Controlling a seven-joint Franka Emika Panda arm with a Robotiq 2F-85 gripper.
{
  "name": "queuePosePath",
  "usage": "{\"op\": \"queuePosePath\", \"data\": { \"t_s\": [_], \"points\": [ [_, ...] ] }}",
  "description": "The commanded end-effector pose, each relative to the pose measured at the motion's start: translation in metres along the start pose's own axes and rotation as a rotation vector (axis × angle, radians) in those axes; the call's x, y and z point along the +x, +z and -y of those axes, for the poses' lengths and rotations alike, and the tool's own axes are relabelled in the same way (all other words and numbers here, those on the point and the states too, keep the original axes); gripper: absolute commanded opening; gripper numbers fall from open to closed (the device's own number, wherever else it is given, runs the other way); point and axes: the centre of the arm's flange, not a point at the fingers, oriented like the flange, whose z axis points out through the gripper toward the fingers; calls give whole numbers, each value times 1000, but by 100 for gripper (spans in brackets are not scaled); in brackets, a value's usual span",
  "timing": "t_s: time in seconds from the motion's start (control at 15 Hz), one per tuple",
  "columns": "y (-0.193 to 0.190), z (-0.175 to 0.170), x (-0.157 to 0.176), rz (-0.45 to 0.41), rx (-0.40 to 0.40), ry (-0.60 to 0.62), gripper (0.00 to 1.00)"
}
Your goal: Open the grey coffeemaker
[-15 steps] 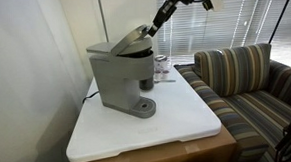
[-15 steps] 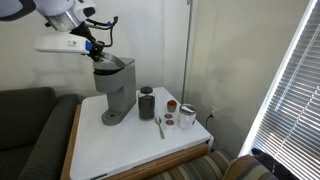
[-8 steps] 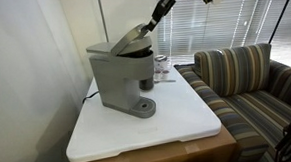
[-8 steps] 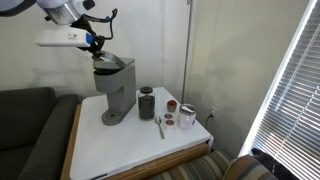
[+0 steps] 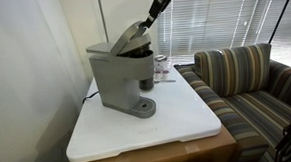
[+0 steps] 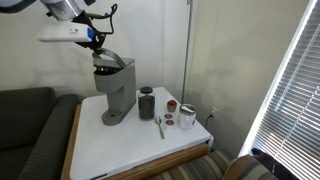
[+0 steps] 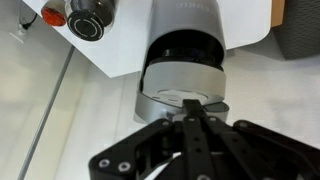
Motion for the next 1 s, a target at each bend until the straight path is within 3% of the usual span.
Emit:
{"op": "queuePosePath", "data": {
  "t_s": [0.0, 0.93],
  "points": [
    [-1, -8, 19, 9, 1, -10, 0],
    [5, -8, 53, 58, 16, -68, 0]
  ]
}}
